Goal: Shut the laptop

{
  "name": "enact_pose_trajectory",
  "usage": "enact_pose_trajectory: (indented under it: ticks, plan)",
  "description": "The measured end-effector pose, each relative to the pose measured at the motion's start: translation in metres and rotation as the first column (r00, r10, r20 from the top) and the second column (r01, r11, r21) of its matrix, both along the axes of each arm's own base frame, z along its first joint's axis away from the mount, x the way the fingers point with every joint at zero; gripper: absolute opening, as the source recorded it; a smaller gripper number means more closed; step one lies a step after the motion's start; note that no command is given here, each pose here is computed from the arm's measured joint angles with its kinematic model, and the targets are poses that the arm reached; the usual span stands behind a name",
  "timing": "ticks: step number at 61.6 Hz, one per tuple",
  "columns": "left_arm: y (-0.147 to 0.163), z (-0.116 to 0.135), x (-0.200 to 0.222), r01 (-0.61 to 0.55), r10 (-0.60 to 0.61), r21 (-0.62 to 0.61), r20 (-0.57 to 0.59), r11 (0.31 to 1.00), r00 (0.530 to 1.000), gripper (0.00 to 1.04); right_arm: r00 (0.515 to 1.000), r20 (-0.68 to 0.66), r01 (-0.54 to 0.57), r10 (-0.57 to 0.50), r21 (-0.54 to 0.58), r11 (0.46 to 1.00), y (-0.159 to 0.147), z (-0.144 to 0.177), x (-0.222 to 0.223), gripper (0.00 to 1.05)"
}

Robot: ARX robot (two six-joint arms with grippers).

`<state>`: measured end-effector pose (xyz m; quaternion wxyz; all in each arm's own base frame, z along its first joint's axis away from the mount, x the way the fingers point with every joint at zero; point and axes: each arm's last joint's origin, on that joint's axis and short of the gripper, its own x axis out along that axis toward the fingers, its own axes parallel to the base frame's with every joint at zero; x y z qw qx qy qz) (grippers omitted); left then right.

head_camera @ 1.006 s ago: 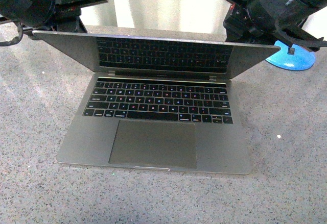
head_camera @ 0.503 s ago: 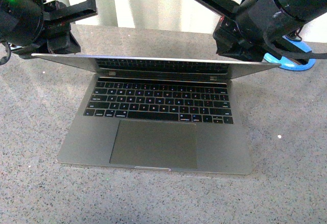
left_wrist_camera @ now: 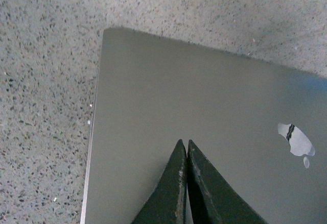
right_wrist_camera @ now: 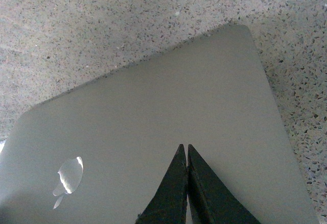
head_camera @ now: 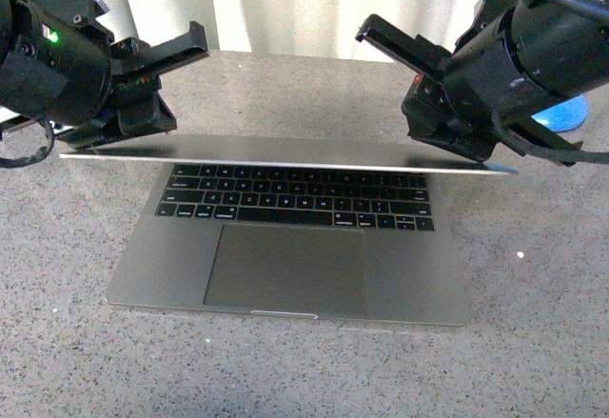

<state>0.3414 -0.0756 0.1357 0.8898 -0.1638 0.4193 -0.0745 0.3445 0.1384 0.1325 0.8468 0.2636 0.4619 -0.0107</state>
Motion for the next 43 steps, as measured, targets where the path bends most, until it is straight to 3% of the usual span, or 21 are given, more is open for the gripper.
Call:
enact_pose_trajectory:
  ticks: [43]
  plan:
    - [0.0, -0.033, -0.013, -0.021, 0.02, -0.014, -0.062, 1.0, 0.998, 0.04, 0.998, -0.058, 0.019, -0.018, 0.013, 1.0, -0.002, -0.03, -0.021, 0.01]
